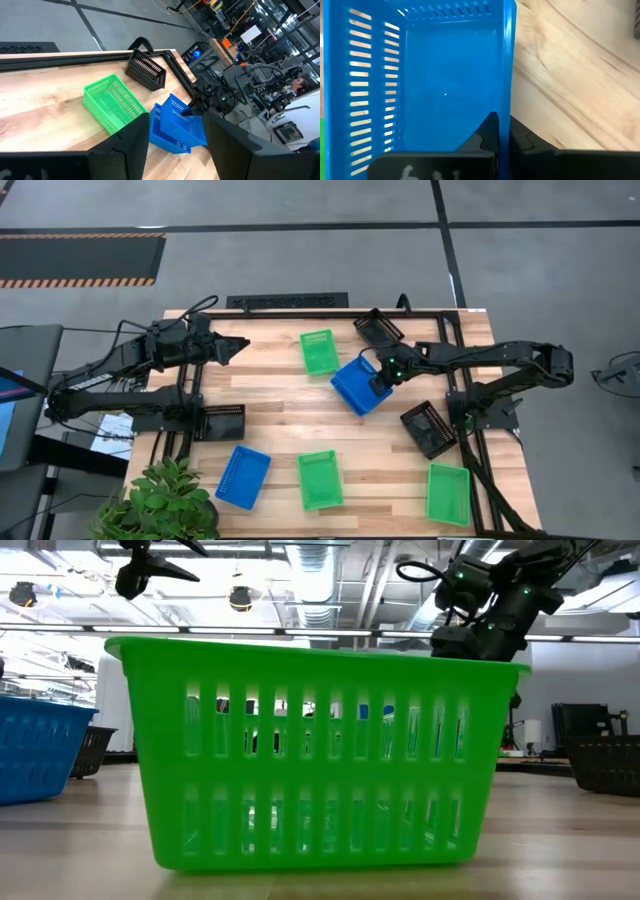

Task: Stack baskets by color
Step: Stack the top left blue bin on the right blue bin

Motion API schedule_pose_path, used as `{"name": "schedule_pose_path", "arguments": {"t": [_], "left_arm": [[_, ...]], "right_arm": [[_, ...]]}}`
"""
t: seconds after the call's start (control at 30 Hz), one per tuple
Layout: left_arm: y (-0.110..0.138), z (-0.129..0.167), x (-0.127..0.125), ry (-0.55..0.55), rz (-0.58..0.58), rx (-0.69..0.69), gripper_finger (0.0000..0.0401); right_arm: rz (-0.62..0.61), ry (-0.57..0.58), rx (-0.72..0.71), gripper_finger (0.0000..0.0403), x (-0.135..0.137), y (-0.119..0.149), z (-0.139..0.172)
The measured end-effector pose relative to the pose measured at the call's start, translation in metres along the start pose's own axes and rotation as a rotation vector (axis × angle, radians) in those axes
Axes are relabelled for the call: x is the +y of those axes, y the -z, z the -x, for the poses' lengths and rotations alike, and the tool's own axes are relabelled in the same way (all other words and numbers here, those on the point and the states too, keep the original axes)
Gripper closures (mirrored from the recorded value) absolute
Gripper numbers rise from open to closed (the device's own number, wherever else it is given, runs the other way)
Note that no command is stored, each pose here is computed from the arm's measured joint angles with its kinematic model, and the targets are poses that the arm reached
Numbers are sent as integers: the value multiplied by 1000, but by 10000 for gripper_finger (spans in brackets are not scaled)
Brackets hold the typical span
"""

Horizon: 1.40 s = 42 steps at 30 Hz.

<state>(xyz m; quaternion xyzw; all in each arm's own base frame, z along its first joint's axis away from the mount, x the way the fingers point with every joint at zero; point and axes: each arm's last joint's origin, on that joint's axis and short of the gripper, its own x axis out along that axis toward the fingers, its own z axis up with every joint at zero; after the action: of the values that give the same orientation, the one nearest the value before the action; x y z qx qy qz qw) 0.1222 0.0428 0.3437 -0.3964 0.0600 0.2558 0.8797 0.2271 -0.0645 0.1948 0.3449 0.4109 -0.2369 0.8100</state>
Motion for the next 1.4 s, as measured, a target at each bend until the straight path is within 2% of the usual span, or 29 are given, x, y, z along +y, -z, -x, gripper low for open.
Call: {"name": "schedule_pose_path", "arguments": {"t": [0.43, 1.4], "left_arm": [[0, 0, 0, 0, 0, 0, 227], [0, 0, 0, -1, 0, 0, 227]], "right_arm": [[7, 8, 12, 352, 0, 1, 0], [74, 32, 56, 344, -3, 5, 0]]}}
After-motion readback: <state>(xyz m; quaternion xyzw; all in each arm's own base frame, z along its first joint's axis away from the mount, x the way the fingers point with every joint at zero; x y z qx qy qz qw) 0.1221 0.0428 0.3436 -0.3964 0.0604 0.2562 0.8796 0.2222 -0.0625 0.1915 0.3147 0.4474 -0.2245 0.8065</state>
